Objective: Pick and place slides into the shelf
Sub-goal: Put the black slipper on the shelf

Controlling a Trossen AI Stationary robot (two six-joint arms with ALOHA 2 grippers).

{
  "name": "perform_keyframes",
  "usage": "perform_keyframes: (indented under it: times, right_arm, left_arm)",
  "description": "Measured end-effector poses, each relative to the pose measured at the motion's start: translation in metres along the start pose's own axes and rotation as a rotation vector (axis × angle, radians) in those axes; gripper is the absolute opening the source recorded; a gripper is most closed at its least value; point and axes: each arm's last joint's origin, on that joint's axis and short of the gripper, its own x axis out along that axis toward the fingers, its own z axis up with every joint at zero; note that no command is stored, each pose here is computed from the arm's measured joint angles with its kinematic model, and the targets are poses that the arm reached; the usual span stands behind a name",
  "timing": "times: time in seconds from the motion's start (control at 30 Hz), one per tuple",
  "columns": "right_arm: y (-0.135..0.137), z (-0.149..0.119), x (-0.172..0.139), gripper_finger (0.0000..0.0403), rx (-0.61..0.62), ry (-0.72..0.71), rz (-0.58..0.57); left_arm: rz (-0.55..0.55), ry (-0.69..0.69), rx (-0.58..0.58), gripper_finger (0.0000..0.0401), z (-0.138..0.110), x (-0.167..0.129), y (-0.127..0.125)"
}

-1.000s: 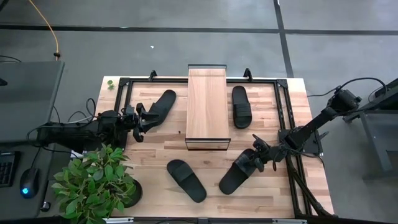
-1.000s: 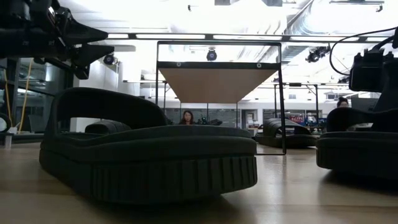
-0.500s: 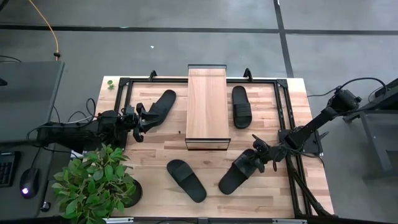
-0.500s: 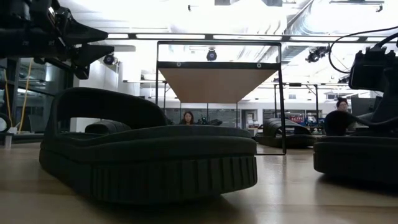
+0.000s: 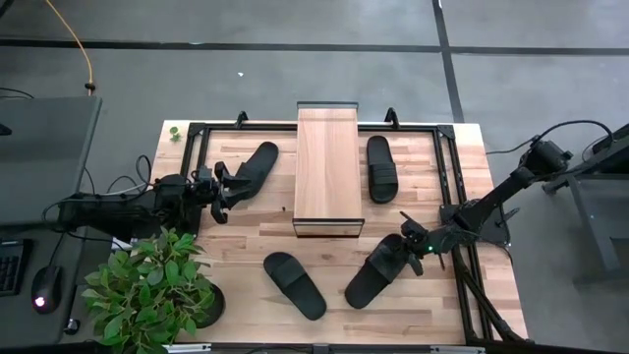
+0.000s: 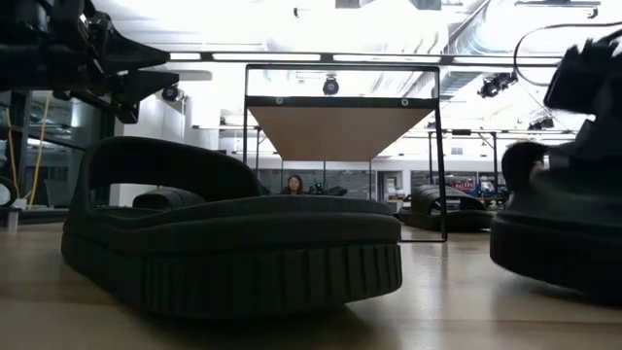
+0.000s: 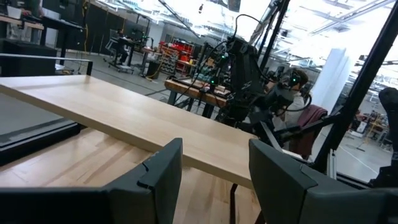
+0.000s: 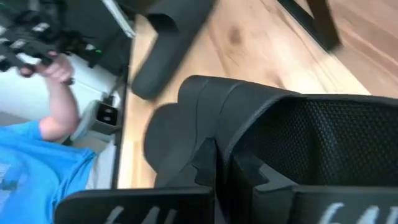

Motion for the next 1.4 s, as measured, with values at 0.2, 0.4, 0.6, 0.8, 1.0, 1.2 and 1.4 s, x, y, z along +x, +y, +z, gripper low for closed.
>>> perform_keyframes:
  times: [0.2, 0.4, 0.6, 0.8, 1.0, 1.2, 1.4]
  right_arm:
    - [0.007, 0.007, -0.003, 0.0000, -0.070, -0.079, 0.049]
    - [0.012, 0.013, -0.007, 0.0000, -0.110, -0.143, 0.089]
    - [0.034, 0.027, -0.007, 0.0000, -0.197, -0.195, 0.138]
    - [0.059, 0.045, -0.007, 0.0000, -0.277, -0.242, 0.132]
    - [0.080, 0.065, -0.011, 0.0000, -0.296, -0.349, 0.048]
    - [0.089, 0.075, -0.014, 0.0000, -0.306, -0.433, -0.004]
    - [0.090, 0.077, -0.015, 0.0000, -0.310, -0.476, -0.034]
  left_arm:
    - [0.000, 0.000, 0.001, 0.0168, 0.000, 0.000, 0.000]
    - [0.000, 0.000, 0.001, 0.0168, 0.000, 0.000, 0.000]
    - [0.008, -0.002, 0.001, 0.0168, 0.000, 0.000, 0.000]
    - [0.014, -0.004, 0.001, 0.0168, 0.000, 0.000, 0.000]
    - [0.015, -0.004, 0.001, 0.0168, 0.000, 0.000, 0.000]
    - [0.014, -0.004, 0.001, 0.0168, 0.000, 0.000, 0.000]
    - [0.018, -0.005, 0.001, 0.0168, 0.000, 0.000, 0.001]
